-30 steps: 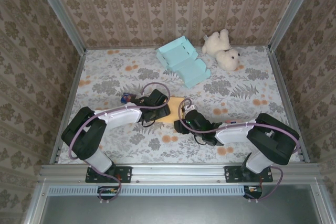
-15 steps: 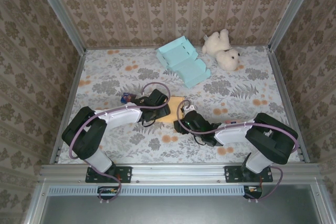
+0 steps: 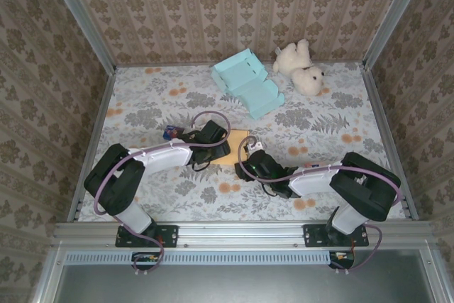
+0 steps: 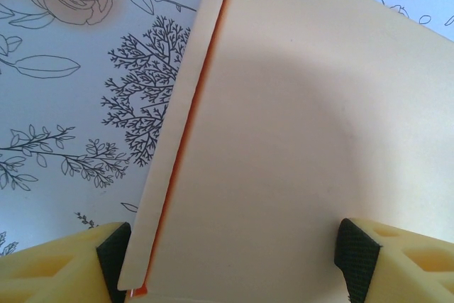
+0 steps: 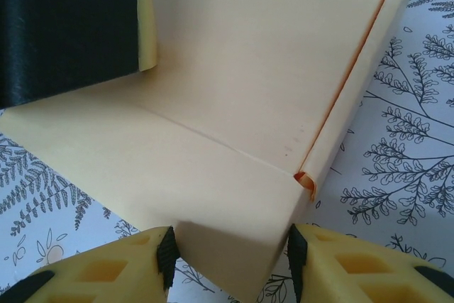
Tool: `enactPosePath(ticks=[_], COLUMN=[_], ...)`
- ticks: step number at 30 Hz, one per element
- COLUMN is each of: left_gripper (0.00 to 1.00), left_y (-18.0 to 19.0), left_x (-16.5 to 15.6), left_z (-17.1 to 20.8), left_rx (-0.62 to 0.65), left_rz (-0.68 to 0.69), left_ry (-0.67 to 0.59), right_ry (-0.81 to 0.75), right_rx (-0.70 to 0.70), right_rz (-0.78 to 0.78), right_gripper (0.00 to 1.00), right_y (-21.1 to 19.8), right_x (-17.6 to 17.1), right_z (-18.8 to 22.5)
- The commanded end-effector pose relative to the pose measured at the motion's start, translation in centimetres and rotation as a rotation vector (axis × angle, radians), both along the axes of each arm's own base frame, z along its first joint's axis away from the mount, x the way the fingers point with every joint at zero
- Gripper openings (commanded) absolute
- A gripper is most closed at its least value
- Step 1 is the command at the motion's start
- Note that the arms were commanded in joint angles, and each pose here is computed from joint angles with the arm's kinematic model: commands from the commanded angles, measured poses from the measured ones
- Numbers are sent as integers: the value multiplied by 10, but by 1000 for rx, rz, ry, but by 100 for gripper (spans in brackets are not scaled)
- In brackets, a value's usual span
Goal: Fold the paper box
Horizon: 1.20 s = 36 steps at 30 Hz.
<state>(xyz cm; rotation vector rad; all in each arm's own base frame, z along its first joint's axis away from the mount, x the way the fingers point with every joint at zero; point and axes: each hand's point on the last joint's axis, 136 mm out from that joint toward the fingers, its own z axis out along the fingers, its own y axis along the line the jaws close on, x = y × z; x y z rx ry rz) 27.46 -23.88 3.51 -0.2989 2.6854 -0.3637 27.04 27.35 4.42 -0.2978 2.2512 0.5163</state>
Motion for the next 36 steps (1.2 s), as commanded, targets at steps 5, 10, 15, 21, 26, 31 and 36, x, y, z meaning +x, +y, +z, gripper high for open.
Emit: enactPosePath(ticks=[5, 10, 15, 21, 26, 31, 36], left_gripper=[76, 76, 76, 76, 76, 76, 76], left_y=[70, 71, 70, 71, 71, 71, 72], left_x=[-73, -74, -74, -74, -74, -74, -75], left_z=[-68, -69, -69, -69, -70, -71, -73], left_rx=[308, 310, 308, 311, 311, 314, 319], left_rz=[-55, -55, -55, -55, -57, -58, -59], left_ry=[315, 317, 316, 317, 318, 320, 326], right_ry=[-19, -26, -39, -54, -69, -100, -135], right_rx=[-72, -78, -97, -134, -152, -158, -173], right_rz=[-24, -14, -20, -34, -29, -15, -8], right_gripper=[49, 48, 47, 48, 48, 48, 48], right_y=[-12, -11, -15, -22, -24, -23, -22], right_x=[2, 0, 1, 2, 2, 4, 8], right_z=[-9, -12, -17, -21, -25, -27, -29])
